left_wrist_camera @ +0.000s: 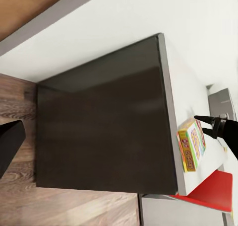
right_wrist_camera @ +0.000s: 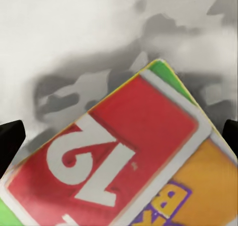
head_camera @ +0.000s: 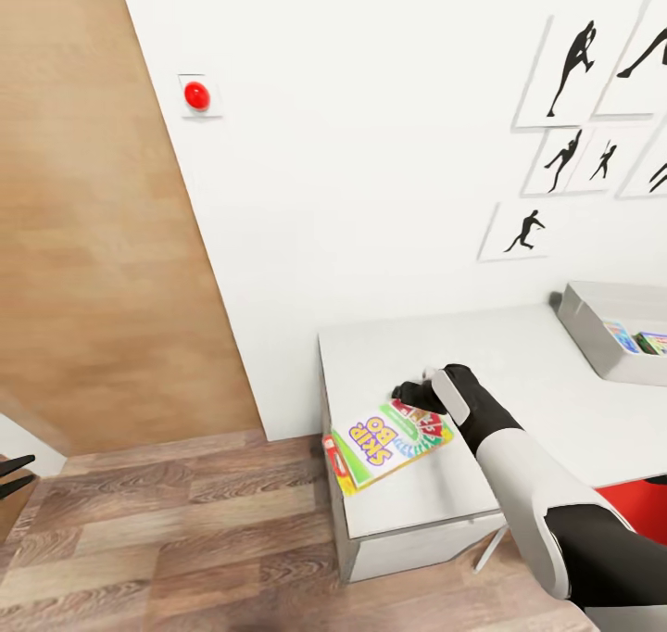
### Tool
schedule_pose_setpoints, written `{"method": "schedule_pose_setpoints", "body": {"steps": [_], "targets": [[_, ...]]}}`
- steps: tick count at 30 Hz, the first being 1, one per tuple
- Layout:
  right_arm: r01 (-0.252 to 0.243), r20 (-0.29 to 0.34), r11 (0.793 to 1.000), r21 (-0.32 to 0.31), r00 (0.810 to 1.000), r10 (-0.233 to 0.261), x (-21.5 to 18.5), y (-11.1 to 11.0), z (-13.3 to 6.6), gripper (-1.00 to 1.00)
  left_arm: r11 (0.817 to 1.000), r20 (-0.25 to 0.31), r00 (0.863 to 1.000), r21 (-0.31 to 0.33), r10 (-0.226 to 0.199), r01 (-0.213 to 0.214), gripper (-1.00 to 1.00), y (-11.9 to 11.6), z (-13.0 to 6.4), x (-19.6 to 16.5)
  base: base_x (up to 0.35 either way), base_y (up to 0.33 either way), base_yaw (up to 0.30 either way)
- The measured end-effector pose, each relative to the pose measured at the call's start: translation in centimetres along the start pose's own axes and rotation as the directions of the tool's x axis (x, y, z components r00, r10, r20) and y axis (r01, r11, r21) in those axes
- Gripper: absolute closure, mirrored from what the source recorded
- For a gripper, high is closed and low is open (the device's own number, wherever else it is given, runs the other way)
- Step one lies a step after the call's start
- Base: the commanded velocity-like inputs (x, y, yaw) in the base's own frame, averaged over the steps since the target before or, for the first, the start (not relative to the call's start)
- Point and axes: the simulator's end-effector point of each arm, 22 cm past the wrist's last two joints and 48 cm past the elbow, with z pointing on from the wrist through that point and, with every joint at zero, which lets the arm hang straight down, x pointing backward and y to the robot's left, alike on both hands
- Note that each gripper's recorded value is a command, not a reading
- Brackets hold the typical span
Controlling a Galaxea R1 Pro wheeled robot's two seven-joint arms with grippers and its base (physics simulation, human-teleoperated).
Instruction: Put all the toys in the child's room - the three board games (two on the bed and one on the table), the two jigsaw puzzles on the table, and the tennis ball on the table - inside the toy box on the table in the child's room.
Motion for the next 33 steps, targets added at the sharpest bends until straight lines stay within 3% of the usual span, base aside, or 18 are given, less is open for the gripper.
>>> {"method": "schedule_pose_setpoints", "body": {"steps": [21,33], "targets": [[-0.001,0.0,1.0,-0.001,1.0,0.001,0.03,0.01,0.01,-1.0,1.0,-0.001,1.0,0.0,0.0,0.0,-1.0,0.0,0.02,0.02,0.0,0.112,0.0],[0.0,0.011,1.0,-0.005,1.0,0.0,-0.42,0.13,-0.27,-1.0,1.0,0.001,1.0,0.002,0.0,0.0,-1.0,-0.06,0.03,0.0,0.0,0.021,-0.029]]}}
